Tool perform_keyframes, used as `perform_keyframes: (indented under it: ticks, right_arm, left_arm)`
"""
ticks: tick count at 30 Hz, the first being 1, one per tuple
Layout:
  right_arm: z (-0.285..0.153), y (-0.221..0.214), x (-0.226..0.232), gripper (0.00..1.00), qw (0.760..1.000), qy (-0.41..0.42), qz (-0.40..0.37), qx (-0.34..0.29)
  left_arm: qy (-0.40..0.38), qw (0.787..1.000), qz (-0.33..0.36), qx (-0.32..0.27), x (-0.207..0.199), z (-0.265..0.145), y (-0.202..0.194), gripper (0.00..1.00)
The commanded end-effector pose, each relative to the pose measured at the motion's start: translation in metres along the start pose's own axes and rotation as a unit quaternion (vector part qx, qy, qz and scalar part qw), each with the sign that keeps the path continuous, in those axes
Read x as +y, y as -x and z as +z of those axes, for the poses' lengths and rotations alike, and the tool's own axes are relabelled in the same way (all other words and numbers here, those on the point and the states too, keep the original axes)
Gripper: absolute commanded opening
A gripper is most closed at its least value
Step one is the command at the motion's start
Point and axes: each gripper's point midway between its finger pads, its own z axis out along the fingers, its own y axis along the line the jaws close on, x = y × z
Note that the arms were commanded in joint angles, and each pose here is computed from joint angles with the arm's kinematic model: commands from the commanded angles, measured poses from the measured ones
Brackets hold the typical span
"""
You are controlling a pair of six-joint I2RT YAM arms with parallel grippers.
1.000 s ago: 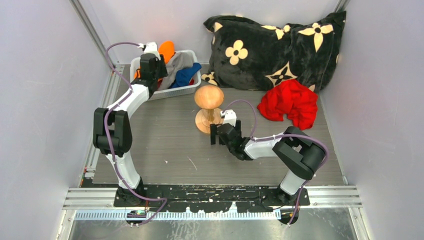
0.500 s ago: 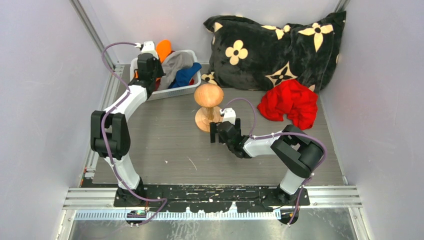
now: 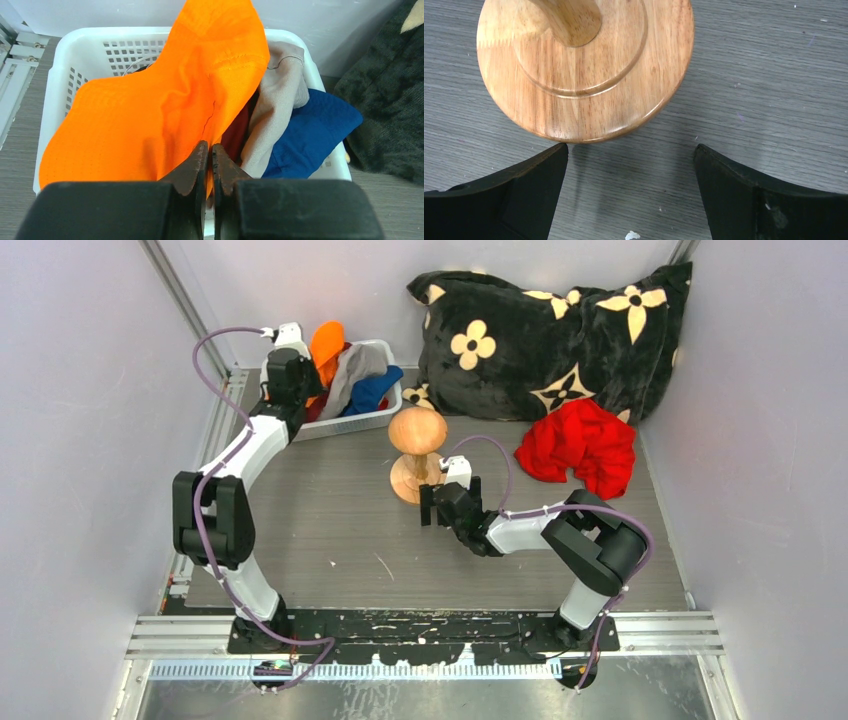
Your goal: Stack the hats
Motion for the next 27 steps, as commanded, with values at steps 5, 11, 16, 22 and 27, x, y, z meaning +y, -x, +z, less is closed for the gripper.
perform_keyframes:
  ticks: [5, 11, 16, 22, 27]
  right_arm:
    - [-0.006, -0.044, -0.019, 1.0, 0.997, -0.016, -0.019, 0.074]
    - [-0.03, -0.023, -0.025, 1.0, 0.998, -0.021, 0.0, 0.064]
    - [-0.071, 0.019, -0.033, 1.0, 0.999, -0.02, 0.015, 0.029]
    - [-0.108, 0.09, -0.04, 1.0, 0.999, -0.033, 0.011, -0.039]
    - [-0.122, 0.122, -0.045, 1.0, 0.996, -0.045, 0.004, -0.073]
  left_arm:
    - [0.003, 0.999, -0.015, -0.05, 0.003, -0.012, 0.04, 0.0]
    - [-0.04, 0.994, -0.046, -0.093, -0.018, -0.043, 0.098, 0.0]
    - [-0.108, 0.986, -0.068, -0.111, -0.048, -0.083, 0.151, 0.0]
    - [-0.189, 0.969, -0.092, -0.133, -0.08, -0.135, 0.211, 0.0]
    - [-0.275, 0.944, -0.126, -0.134, -0.11, -0.18, 0.238, 0.0]
